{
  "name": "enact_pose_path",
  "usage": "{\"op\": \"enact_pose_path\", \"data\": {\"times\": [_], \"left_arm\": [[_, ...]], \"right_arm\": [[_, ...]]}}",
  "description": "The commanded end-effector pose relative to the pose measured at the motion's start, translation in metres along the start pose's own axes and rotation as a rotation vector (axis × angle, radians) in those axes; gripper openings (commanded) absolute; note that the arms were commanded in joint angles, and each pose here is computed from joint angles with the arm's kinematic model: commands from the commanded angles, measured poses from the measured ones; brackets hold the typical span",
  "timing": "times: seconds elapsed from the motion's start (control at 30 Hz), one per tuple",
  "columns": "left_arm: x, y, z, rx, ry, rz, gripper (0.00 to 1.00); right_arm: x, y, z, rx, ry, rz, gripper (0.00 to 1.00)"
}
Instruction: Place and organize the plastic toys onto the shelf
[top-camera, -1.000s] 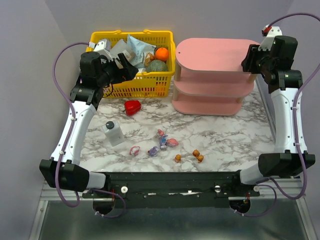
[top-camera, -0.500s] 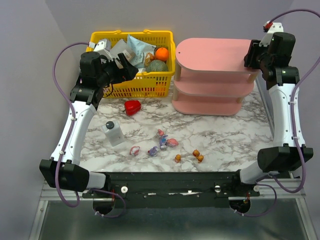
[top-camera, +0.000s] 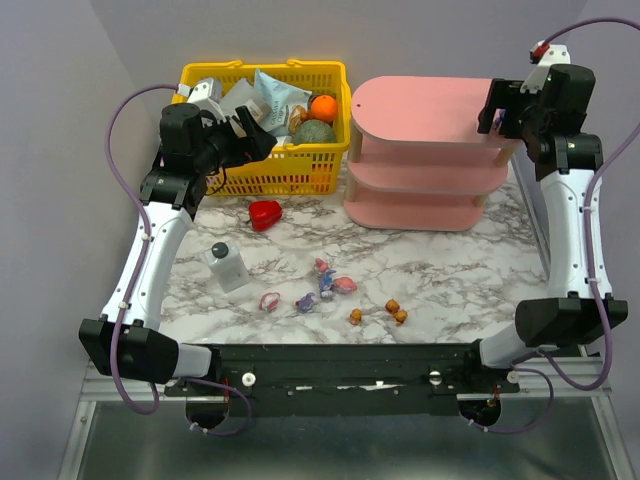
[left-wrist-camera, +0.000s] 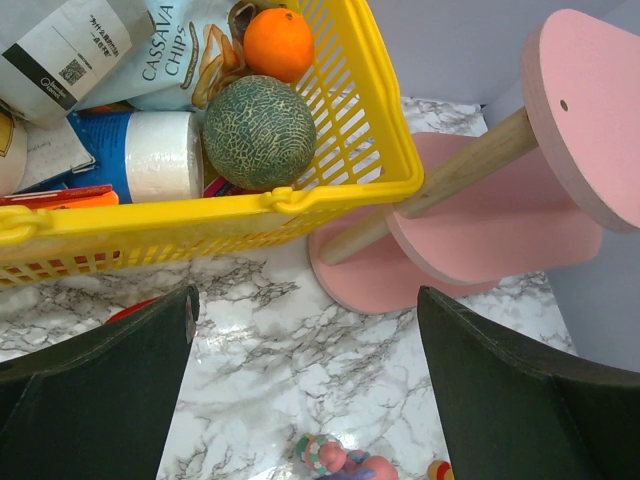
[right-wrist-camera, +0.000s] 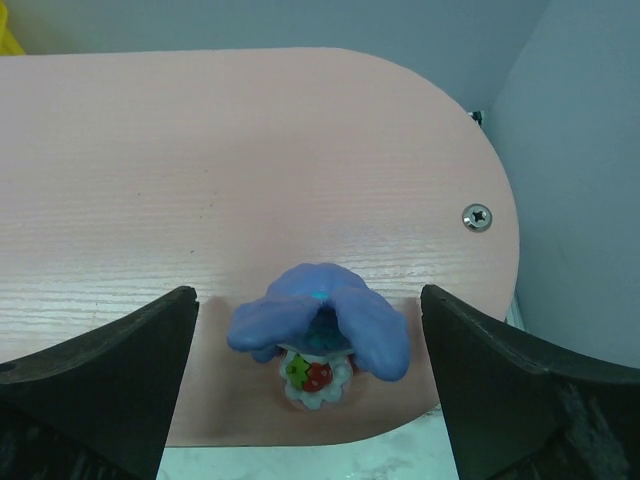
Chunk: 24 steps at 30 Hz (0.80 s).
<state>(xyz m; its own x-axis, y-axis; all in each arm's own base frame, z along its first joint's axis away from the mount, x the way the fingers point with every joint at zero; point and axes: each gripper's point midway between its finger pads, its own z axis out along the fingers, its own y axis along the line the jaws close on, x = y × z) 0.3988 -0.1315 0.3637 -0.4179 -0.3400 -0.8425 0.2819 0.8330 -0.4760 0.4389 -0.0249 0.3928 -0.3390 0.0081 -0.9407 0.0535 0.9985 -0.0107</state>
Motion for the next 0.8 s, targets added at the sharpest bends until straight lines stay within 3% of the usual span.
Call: {"op": "enact_pose_path", "data": {"times": [0.0, 0.1, 0.23, 0.43, 0.77], "left_arm": [[-0.002, -0.01, -0.01, 0.027, -0.004, 0.013, 0.99], [-0.002, -0.011, -0.011, 0.026, -0.006, 0.012, 0.99], [-0.005, -0.016, -0.018, 0.047, -0.019, 0.03, 0.99], [-0.004, -0.018, -0.018, 0.056, -0.016, 0.018, 0.99], [0.006, -0.019, -0.014, 0.074, 0.011, -0.015, 0.99]], "right_arm": [[-0.017, -0.009, -0.027, 0.039, -0.037, 0.011, 1.0], [-0.022, -0.008, -0.043, 0.042, -0.042, 0.042, 1.0], [0.0, -0.007, -0.061, 0.051, 0.053, 0.092, 1.0], [0.01, -0.001, -0.114, 0.024, -0.003, 0.13, 1.0], [0.06, 0.095, -0.187, -0.449, -0.006, 0.244, 1.0]]}}
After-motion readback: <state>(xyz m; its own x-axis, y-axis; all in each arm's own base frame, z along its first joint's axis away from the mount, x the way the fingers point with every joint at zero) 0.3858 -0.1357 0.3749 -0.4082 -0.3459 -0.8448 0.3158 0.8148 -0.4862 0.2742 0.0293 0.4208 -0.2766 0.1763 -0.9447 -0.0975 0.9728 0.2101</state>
